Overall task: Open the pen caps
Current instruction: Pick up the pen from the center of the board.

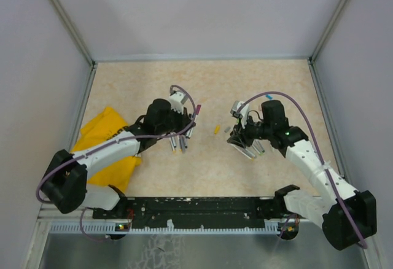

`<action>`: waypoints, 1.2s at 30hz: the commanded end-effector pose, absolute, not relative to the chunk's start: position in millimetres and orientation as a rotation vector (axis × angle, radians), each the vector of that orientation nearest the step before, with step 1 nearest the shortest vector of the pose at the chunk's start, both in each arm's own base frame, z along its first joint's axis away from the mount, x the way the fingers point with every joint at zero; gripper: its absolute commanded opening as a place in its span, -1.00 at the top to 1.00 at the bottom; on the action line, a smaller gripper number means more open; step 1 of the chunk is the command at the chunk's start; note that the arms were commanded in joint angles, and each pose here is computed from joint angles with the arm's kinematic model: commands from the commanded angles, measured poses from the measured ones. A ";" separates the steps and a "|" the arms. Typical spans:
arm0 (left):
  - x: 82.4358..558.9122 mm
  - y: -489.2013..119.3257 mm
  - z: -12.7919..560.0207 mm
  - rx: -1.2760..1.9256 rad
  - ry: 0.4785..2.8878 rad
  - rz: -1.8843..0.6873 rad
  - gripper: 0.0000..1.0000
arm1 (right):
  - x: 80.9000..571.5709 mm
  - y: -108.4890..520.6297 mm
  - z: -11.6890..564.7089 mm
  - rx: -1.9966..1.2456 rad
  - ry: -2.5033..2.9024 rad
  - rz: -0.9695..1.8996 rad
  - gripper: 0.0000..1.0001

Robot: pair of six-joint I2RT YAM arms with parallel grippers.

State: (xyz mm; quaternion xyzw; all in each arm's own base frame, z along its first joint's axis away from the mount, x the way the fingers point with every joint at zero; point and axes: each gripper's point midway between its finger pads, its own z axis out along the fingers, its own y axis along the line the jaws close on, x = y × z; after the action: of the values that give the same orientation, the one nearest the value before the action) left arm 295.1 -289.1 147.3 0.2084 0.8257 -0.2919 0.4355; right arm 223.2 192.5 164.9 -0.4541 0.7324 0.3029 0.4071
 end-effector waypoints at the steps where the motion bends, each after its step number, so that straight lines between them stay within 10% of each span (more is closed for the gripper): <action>1: 288.8 -296.6 186.3 0.443 1.890 -0.882 1.00 | 221.1 202.9 181.9 -1.149 1.743 0.825 0.31; 36: 216.4 -305.4 253.1 0.191 1.383 -1.305 1.00 | 206.6 237.6 202.8 -0.936 1.548 1.196 0.10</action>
State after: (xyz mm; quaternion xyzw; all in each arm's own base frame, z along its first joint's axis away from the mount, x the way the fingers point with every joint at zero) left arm 213.7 -306.3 220.9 0.1211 0.6442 -0.5329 0.5351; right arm 206.5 227.4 169.2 -0.3921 0.6867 0.4465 0.4187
